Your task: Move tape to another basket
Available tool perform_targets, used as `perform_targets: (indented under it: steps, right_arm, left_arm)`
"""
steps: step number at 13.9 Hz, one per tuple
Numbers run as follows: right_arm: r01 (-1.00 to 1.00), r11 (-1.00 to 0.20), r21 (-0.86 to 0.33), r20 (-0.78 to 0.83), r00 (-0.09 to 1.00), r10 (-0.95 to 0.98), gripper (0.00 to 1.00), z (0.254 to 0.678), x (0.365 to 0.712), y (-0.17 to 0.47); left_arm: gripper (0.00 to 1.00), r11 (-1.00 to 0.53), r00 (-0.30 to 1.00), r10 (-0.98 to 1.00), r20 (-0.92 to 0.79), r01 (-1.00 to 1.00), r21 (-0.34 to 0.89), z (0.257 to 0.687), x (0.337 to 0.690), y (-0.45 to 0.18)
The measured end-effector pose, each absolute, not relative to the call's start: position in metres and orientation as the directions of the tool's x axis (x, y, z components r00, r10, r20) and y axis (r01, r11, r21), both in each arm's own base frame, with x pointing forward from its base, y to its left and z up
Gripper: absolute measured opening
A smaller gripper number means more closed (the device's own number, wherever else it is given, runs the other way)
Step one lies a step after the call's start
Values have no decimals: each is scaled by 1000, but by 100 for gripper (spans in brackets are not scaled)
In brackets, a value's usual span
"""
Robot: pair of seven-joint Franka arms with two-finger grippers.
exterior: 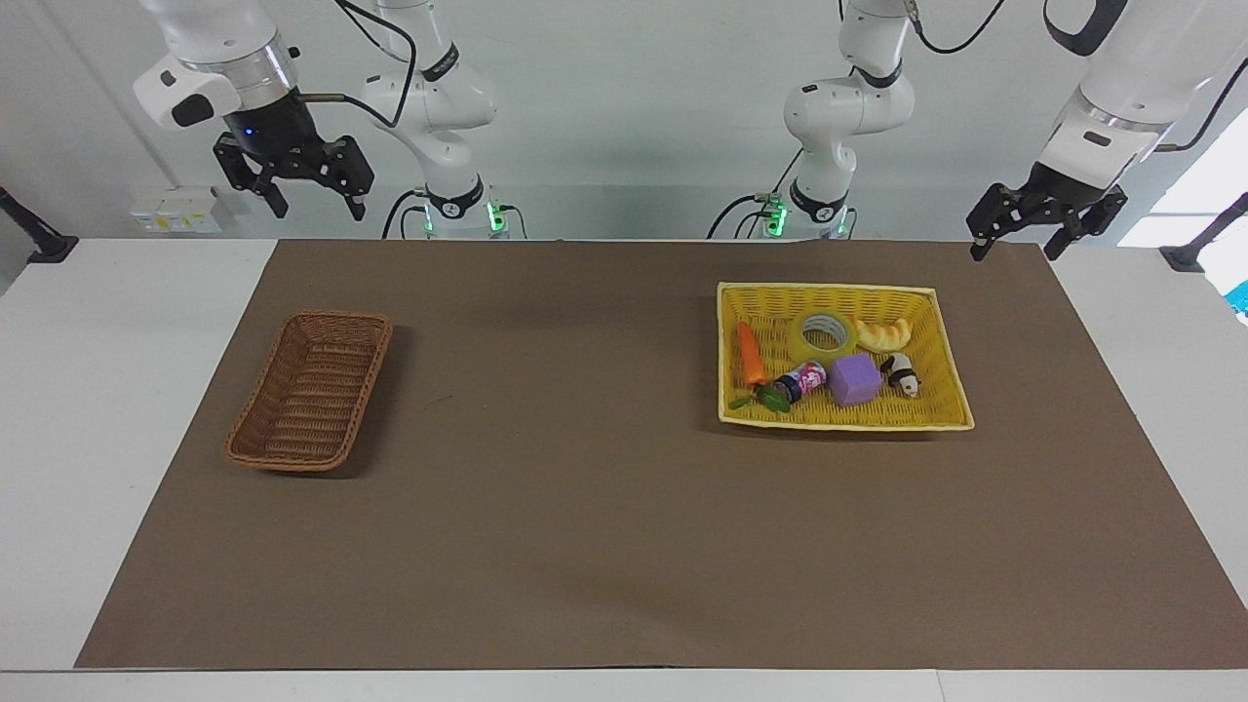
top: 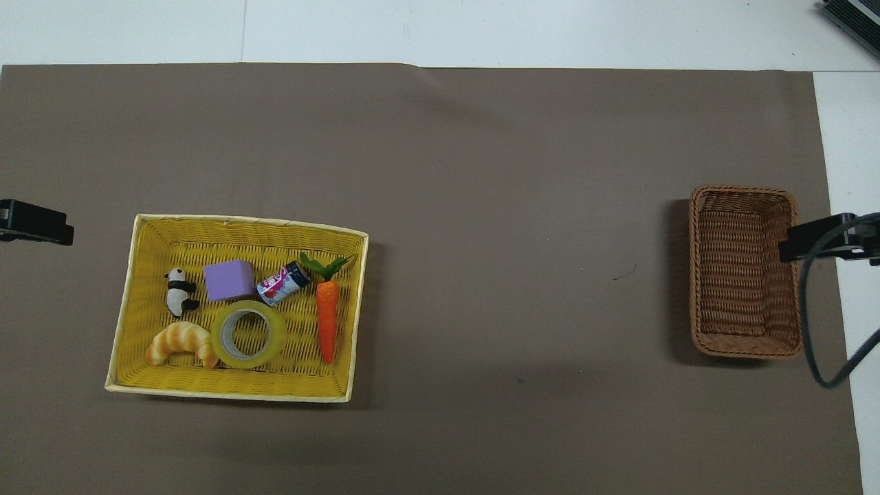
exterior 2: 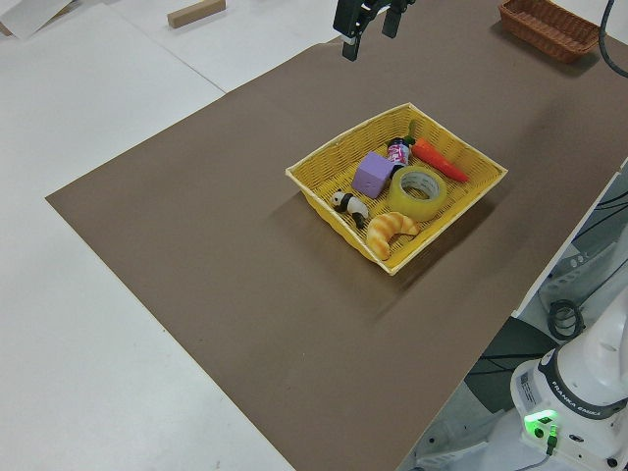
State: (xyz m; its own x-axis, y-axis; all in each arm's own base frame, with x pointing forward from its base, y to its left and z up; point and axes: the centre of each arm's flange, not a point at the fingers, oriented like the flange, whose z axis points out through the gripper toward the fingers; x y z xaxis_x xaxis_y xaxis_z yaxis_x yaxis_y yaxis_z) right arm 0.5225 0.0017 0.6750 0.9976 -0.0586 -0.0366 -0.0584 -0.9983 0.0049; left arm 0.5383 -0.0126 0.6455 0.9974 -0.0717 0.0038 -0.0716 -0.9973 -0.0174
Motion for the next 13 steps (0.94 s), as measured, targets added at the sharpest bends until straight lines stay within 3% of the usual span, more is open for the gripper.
perform_targets:
  steps: [13]
  right_arm:
    - [-58,-998,5,-37,998,-59,100,675,522,2]
  left_arm:
    - [100,-997,997,-71,-24,-72,-18,649,529,-13]
